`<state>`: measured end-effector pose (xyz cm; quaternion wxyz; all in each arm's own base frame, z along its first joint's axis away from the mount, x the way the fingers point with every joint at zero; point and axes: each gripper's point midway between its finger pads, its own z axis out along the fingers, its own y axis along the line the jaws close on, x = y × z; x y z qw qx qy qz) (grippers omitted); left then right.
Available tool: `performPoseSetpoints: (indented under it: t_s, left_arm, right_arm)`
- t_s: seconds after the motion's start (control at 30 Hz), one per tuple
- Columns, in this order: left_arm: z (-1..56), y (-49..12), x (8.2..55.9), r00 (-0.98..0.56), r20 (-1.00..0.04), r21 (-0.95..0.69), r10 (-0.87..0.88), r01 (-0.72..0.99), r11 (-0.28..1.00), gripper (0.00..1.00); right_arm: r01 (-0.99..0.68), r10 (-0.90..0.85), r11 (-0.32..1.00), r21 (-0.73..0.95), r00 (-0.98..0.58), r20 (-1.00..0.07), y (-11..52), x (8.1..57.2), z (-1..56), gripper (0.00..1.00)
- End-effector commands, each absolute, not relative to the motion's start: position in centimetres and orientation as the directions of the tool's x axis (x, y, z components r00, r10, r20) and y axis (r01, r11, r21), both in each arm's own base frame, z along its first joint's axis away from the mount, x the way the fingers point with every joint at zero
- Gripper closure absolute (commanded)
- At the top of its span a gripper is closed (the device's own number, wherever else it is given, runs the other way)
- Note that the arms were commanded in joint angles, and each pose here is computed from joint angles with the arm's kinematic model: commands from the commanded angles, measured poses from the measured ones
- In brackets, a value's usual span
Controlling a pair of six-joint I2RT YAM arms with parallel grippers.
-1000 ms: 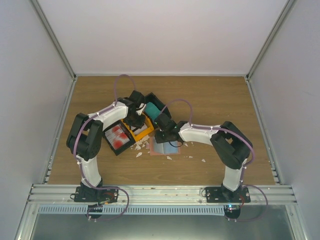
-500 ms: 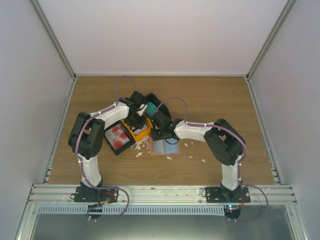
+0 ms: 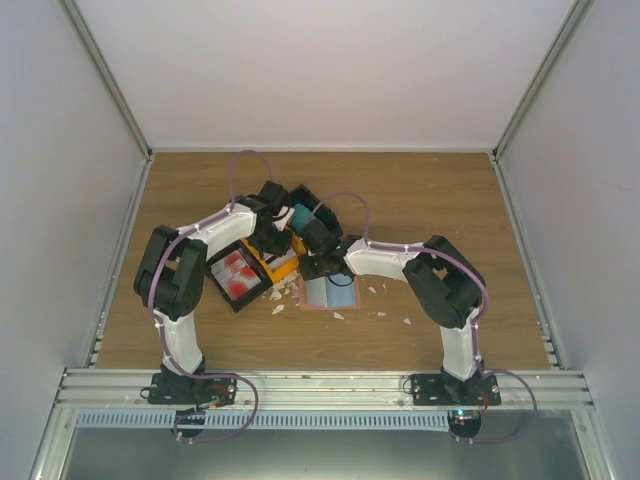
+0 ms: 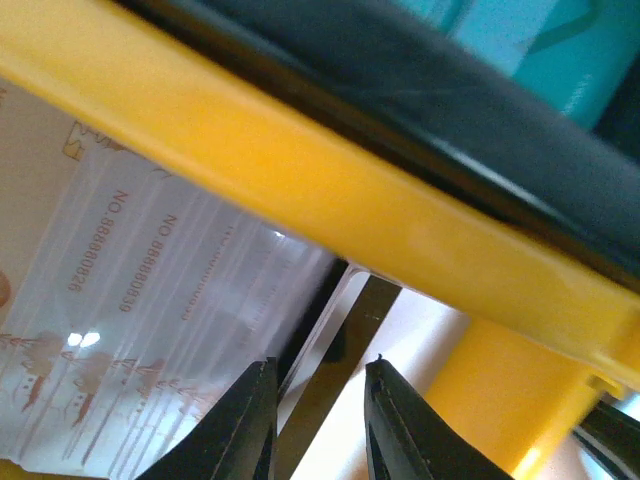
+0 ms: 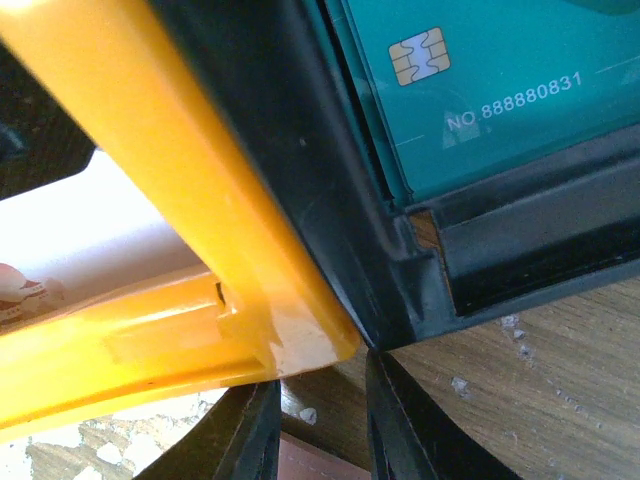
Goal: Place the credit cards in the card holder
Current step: Pick up the credit card from the storage box.
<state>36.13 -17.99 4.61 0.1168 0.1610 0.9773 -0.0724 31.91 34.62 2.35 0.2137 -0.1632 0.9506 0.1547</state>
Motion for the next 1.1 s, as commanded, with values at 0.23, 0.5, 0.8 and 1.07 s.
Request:
performPoseSetpoints:
  t_s: [0.23,0.5,0.8,1.07]
  left_arm:
    - [6.4,-20.1,33.2,-0.928,-0.229,-0.223,0.295,0.345,0.912,0.75]
    - [6.9,-20.4,32.3,-0.933,-0.211,-0.239,0.293,0.340,0.910,0.80]
    - [7.4,-21.5,31.4,-0.934,-0.209,-0.312,0.290,0.345,0.885,0.80]
    - [8.5,-21.9,32.0,-0.929,-0.244,-0.322,0.278,0.348,0.880,0.75]
  right_arm:
    - [-0.362,-0.208,0.900,0.244,-0.847,-0.488,35.5,33.4,2.8,0.74]
    - [-0.355,-0.202,0.901,0.251,-0.853,-0.480,35.2,33.1,2.7,0.74]
    - [-0.328,-0.168,0.905,0.272,-0.861,-0.480,34.5,32.9,3.0,0.75]
    - [-0.310,-0.140,0.906,0.287,-0.861,-0.488,34.0,33.2,3.5,0.75]
